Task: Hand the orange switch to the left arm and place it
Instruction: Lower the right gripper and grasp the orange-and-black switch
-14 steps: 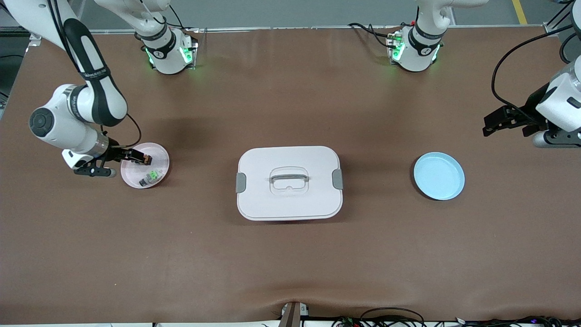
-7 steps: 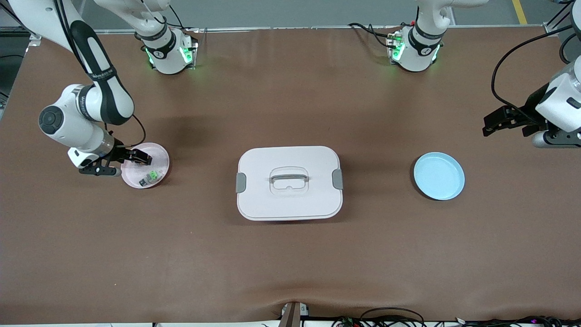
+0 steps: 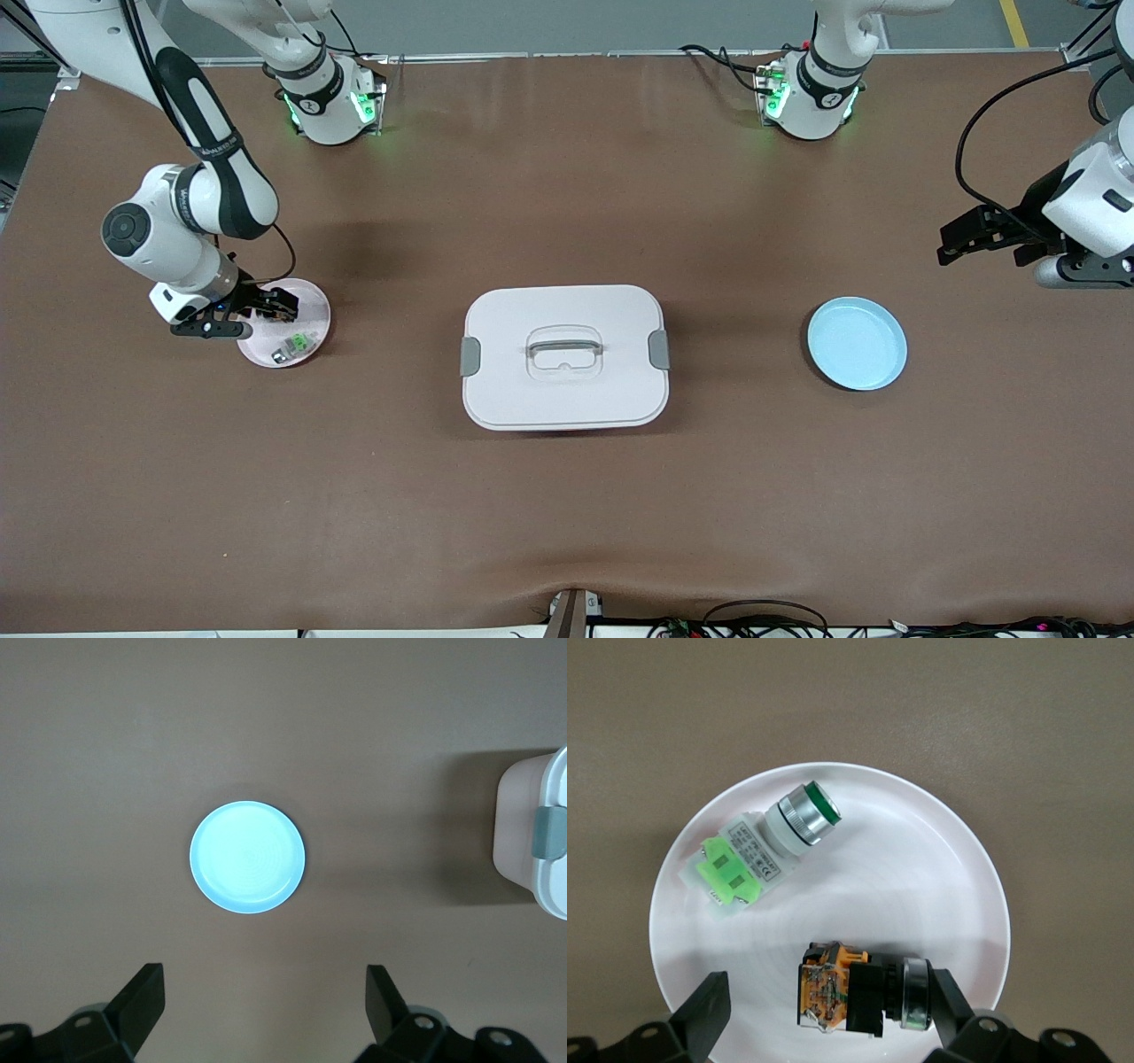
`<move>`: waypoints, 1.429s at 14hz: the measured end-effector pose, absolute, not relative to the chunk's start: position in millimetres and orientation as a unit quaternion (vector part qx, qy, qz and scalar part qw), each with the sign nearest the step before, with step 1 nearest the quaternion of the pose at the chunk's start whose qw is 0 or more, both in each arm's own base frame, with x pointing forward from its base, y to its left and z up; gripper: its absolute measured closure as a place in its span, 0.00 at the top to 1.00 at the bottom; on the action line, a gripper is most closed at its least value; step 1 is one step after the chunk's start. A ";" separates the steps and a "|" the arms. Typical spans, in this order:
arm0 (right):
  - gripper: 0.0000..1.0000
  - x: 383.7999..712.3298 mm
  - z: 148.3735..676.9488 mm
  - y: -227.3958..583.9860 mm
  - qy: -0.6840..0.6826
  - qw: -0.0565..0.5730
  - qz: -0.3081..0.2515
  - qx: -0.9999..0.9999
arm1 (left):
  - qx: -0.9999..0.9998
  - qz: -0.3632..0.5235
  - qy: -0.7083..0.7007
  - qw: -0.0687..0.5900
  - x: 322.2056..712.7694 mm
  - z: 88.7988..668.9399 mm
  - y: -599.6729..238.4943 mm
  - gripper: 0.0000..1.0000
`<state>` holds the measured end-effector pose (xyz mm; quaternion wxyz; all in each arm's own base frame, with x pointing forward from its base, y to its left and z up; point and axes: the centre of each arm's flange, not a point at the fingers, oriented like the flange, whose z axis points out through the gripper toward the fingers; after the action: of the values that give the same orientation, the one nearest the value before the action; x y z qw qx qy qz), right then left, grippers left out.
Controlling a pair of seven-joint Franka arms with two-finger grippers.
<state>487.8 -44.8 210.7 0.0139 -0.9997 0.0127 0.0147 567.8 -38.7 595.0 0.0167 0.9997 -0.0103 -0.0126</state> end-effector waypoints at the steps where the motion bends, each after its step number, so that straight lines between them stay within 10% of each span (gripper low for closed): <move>1: 1.00 487.2 209.5 -44.7 0.010 0.012 0.016 -1.000 | 1.000 -0.014 -0.011 0.017 567.8 594.4 -39.3 1.00; 20: 0.92 470.0 177.2 -50.4 0.004 0.002 0.022 -1.000 | 0.999 -0.026 -0.027 0.016 567.1 588.0 -54.6 1.00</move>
<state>470.0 -50.4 177.2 0.0023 -0.9997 0.0038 0.0223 567.1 -54.6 588.0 0.0161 0.9992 -0.0274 -0.0257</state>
